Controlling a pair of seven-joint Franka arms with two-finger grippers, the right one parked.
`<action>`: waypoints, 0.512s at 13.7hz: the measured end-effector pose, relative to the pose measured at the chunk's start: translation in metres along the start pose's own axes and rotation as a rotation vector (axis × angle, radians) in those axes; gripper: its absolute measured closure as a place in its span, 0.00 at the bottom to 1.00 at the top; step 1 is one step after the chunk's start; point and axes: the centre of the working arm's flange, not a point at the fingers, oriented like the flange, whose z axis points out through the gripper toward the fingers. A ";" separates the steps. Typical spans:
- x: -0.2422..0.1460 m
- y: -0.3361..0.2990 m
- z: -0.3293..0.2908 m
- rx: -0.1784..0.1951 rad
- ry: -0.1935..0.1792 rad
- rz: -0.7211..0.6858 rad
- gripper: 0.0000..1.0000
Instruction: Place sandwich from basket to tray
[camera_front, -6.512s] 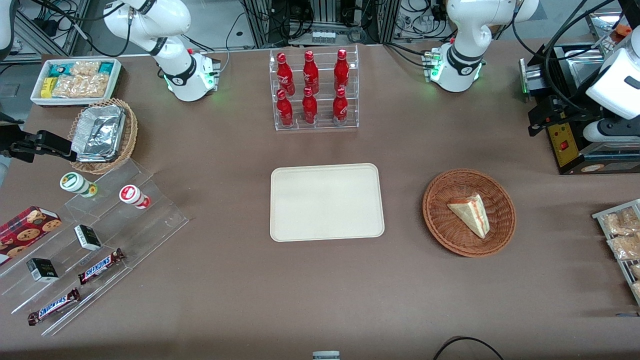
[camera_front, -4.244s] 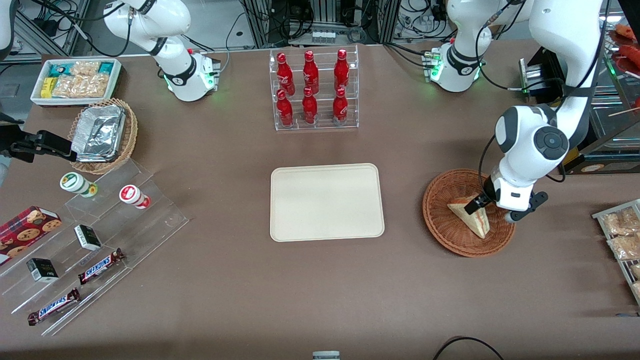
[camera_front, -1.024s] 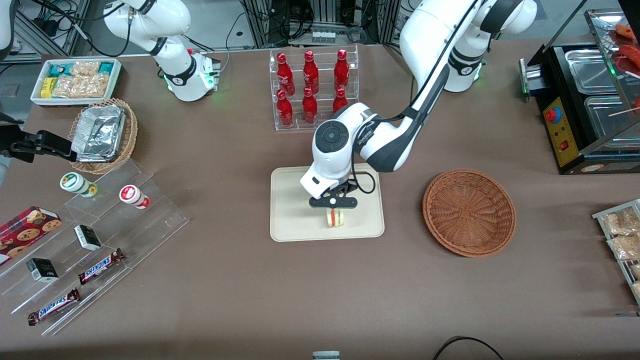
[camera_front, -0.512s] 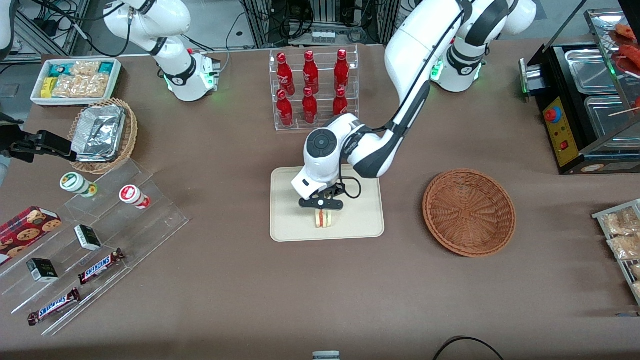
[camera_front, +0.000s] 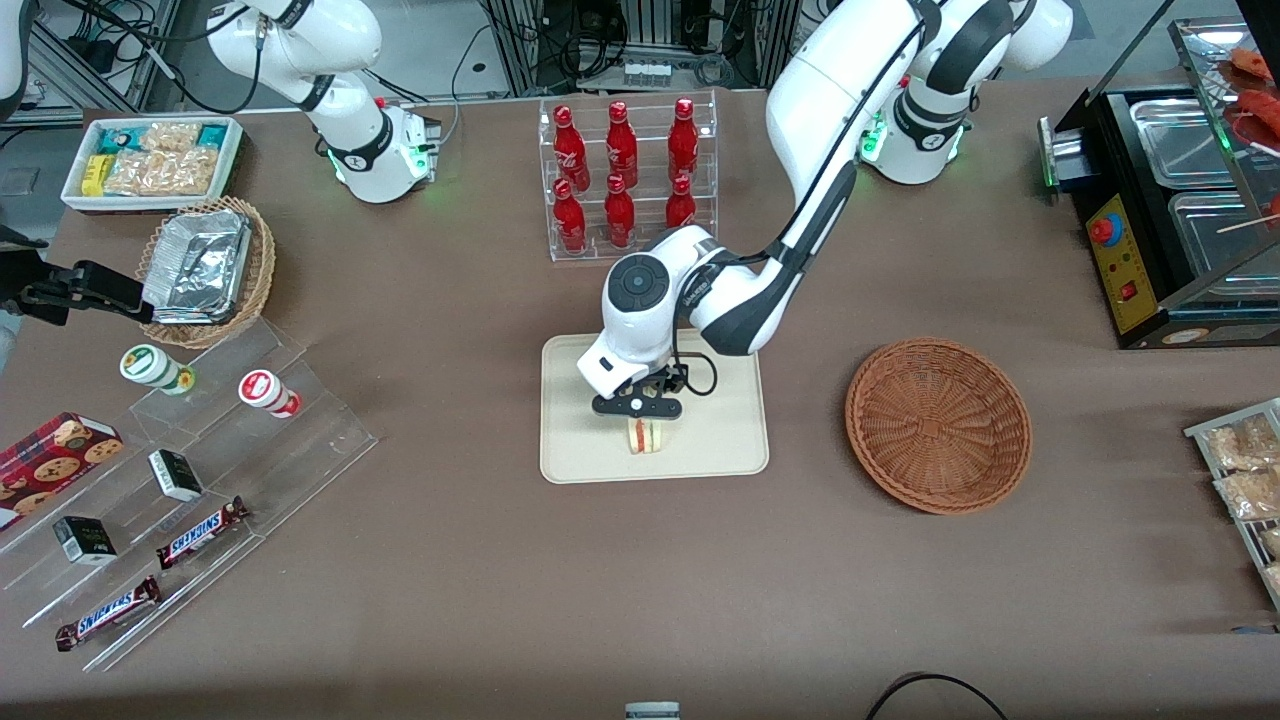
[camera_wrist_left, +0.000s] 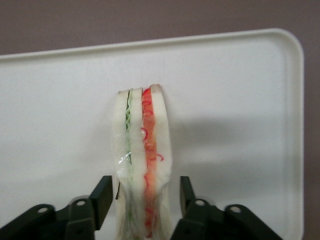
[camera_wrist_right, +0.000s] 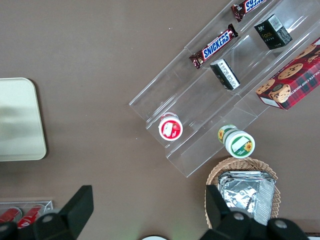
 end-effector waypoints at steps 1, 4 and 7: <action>0.005 0.000 -0.015 -0.006 0.013 -0.019 0.20; 0.021 -0.014 -0.103 -0.008 0.057 -0.122 0.00; 0.030 -0.060 -0.197 0.043 0.072 -0.241 0.00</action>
